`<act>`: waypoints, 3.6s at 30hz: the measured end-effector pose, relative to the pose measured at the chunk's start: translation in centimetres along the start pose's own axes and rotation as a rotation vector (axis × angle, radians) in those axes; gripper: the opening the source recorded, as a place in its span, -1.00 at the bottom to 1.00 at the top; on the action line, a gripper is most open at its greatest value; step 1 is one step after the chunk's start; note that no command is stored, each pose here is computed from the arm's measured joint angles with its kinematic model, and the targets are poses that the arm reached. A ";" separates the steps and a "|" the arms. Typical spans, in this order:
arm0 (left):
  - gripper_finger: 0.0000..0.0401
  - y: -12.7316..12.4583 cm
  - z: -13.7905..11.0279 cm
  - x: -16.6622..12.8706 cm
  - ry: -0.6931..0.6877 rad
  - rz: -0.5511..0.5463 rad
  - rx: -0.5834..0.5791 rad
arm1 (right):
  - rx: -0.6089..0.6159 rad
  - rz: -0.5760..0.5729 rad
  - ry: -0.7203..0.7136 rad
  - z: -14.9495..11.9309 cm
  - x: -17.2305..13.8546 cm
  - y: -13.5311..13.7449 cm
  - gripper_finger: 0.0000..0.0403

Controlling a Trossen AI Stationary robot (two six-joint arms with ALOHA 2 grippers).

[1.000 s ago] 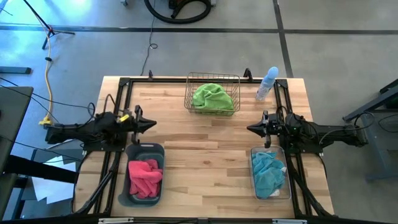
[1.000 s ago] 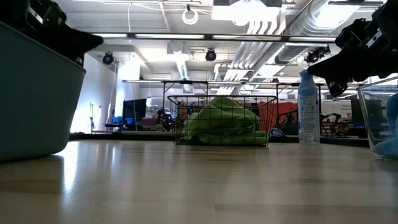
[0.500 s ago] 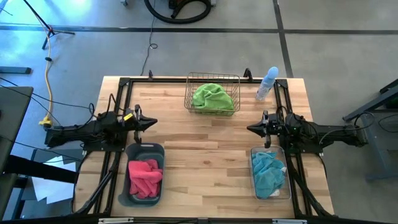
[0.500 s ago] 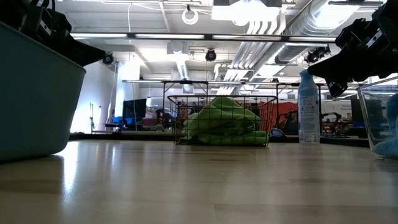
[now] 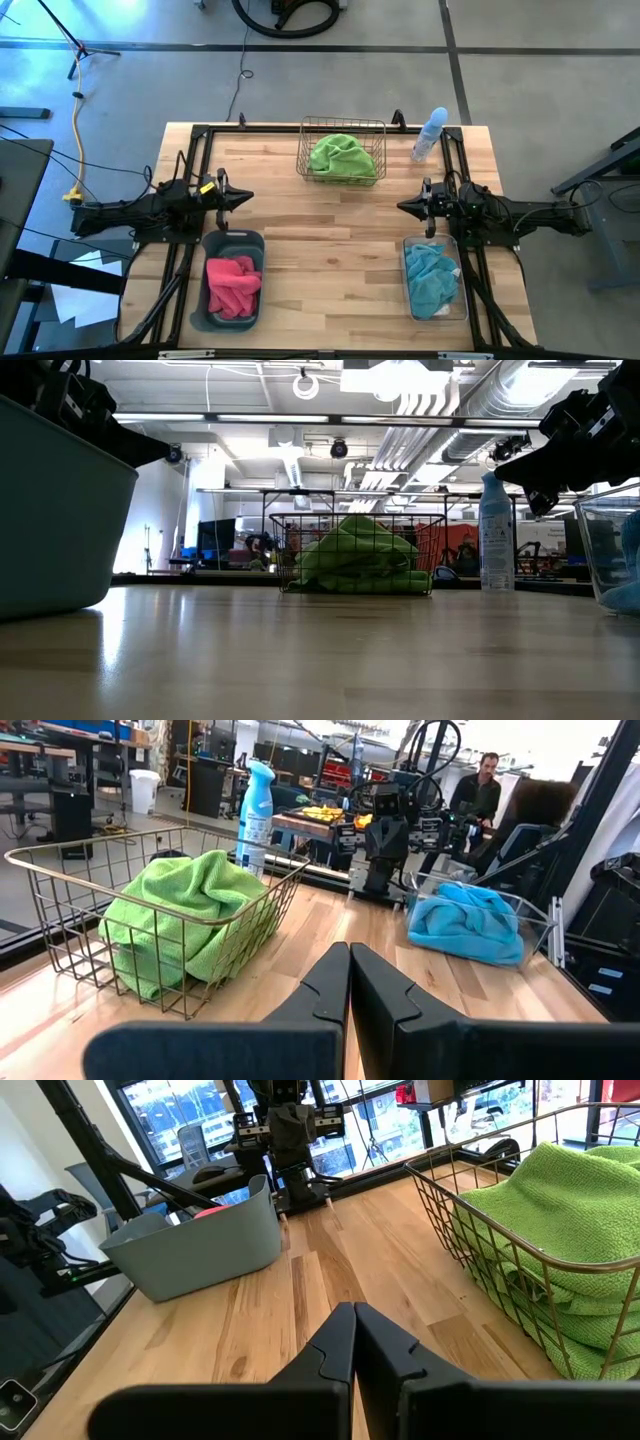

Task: Sort microfiber towel by color & place in baskets
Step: Return to Home Position

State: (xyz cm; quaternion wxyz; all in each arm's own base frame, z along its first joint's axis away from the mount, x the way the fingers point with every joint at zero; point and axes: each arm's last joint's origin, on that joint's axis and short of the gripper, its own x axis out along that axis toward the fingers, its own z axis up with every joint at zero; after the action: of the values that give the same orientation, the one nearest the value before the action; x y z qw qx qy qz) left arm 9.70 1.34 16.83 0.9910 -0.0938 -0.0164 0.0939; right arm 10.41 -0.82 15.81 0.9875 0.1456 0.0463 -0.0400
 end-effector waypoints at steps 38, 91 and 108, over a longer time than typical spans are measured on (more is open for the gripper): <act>-1.00 0.0 -0.1 0.0 0.007 -0.002 0.000 | -0.264 0.037 -0.110 0.7 -0.8 0.5 -1.00; -1.00 0.0 -0.1 0.0 0.007 -0.001 0.000 | -0.264 0.038 -0.109 0.7 -0.8 0.5 -1.00; -1.00 0.0 -0.1 0.0 0.007 -0.001 0.001 | -0.264 0.038 -0.109 0.7 -0.8 0.5 -1.00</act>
State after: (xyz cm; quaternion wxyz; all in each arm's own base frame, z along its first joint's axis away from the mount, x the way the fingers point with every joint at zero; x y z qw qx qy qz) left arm 9.74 1.34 16.77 0.9911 -0.0938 -0.0131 0.0932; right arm 9.73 -0.49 16.75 0.9996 0.0131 -0.0055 -0.0226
